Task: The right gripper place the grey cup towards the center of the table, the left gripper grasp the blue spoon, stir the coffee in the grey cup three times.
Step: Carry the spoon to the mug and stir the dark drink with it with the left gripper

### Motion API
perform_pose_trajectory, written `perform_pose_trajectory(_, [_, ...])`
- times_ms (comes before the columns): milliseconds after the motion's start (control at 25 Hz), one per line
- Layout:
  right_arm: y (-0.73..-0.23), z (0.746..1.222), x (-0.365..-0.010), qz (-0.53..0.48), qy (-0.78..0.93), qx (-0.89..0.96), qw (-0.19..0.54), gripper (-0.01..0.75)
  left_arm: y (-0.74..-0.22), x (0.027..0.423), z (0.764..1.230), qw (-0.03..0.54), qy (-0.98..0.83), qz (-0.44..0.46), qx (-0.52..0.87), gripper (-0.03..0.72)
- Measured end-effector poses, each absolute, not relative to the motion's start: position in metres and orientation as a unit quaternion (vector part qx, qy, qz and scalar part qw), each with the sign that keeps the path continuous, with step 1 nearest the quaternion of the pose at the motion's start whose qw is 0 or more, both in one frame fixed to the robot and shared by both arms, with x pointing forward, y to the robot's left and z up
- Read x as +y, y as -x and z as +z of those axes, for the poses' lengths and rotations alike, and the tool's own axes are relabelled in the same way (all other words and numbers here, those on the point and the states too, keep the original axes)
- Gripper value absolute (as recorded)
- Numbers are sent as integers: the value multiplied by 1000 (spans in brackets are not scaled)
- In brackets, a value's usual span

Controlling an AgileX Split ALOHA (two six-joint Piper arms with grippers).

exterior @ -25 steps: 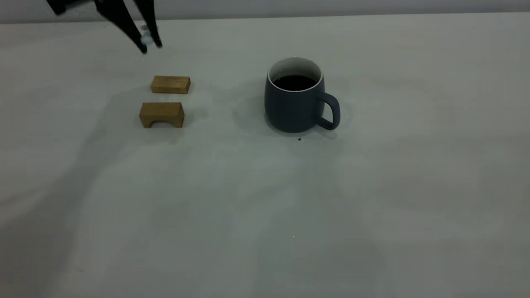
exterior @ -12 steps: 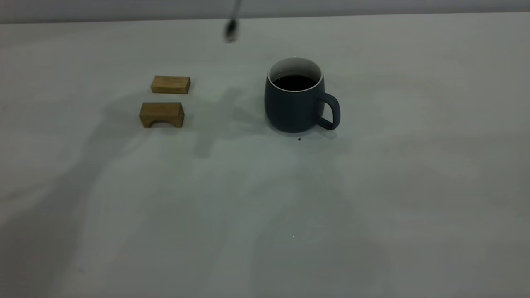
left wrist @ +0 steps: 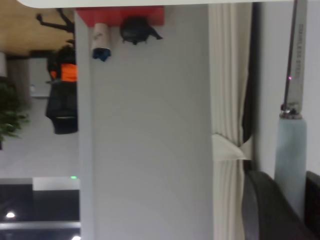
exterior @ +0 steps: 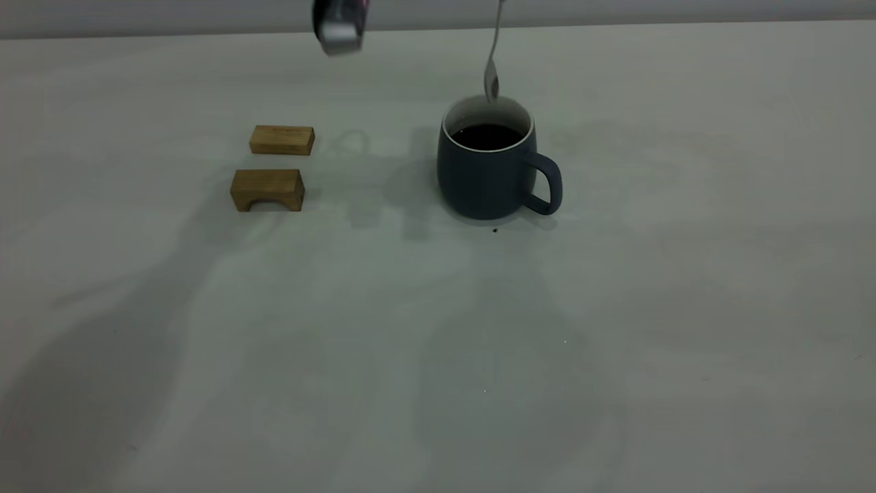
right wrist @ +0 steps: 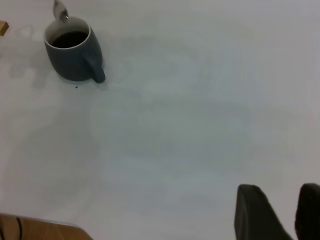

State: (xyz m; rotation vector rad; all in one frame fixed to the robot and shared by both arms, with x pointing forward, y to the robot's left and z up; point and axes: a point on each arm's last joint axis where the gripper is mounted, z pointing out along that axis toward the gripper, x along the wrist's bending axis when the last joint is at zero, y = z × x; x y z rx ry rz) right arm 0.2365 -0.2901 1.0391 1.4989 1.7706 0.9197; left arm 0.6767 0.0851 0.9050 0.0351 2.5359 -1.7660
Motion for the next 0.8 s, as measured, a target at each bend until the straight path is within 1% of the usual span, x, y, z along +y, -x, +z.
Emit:
perform_pose_trajectory(400, [-236, 1039, -290, 349, -570, 673, 317, 239, -681, 82, 848, 26, 28, -562, 826, 161])
perform_pose_trajectory(520, [-236, 1039, -290, 349, -570, 673, 317, 239, -682, 83, 836, 50, 13, -549, 834, 161])
perform_pose_trajectory(680, [-236, 1039, -290, 349, -570, 673, 317, 239, -686, 84, 832, 94, -15, -540, 836, 161])
perform_pose_trajectory(800, [-236, 1039, -290, 349, -570, 673, 317, 239, -687, 82, 832, 104, -19, -552, 827, 161])
